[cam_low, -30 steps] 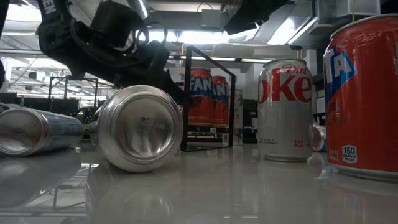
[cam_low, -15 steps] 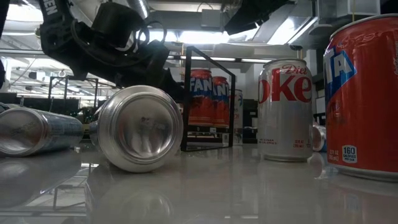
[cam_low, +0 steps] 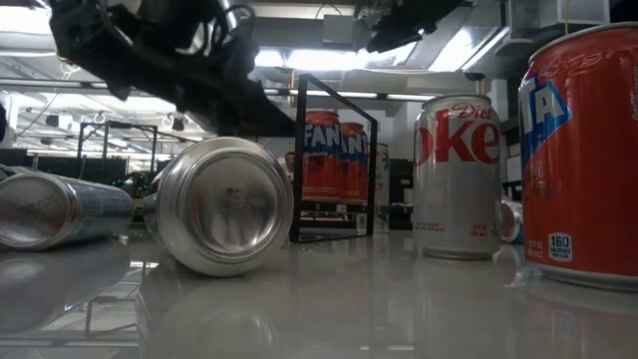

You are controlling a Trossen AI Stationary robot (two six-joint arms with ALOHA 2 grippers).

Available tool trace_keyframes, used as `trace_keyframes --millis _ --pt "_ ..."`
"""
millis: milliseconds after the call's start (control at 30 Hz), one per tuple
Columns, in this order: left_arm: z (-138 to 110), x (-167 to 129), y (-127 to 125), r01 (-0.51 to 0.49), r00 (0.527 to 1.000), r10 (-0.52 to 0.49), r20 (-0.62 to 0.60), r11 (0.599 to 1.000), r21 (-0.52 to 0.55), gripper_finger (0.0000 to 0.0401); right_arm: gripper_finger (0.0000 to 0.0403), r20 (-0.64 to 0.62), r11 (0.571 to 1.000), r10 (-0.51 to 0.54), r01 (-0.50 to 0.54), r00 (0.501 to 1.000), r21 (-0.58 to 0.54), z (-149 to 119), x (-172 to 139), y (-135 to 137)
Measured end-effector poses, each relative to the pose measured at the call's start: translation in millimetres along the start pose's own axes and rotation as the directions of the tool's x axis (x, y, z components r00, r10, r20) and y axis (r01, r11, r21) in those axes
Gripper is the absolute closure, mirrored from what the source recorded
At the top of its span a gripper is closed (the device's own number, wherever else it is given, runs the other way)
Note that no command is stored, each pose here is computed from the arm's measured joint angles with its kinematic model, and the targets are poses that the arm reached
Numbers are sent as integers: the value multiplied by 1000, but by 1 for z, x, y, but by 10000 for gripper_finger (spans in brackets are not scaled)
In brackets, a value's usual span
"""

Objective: Pick and place cans onto a shelf
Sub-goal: Put the center red soda can on the shelf

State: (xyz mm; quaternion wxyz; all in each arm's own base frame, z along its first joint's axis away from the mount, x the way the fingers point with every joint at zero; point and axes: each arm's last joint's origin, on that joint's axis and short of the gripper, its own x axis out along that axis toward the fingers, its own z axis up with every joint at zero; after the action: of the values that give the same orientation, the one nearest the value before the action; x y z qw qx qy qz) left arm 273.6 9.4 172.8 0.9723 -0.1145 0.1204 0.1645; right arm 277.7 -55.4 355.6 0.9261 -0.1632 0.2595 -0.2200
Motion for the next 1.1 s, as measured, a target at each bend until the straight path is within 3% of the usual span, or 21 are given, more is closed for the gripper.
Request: trace_keyframes --millis 167,367,533,633,900,1100 --pt "18 -20 3 -12 1000 12 -8 1000 3 401 29 4 999 20 -21 1000 26 -6 2 -22" --pt "37 -35 8 -20 997 22 69 999 -26 401 29 -53 995 75 -71 996 75 -25 12 -54" --pt "44 -38 14 -36 994 40 99 999 -40 401 29 -99 993 43 -31 994 116 -38 15 -75" --pt "44 -38 16 -40 995 40 96 999 6 401 29 -127 991 29 -13 991 130 -44 15 -83" --pt "45 -38 16 -53 994 42 103 993 108 396 29 -167 991 63 -41 984 129 -47 9 -80" --pt "48 -37 20 -67 991 55 123 993 101 330 29 -198 988 139 -121 970 98 -44 -2 -61"
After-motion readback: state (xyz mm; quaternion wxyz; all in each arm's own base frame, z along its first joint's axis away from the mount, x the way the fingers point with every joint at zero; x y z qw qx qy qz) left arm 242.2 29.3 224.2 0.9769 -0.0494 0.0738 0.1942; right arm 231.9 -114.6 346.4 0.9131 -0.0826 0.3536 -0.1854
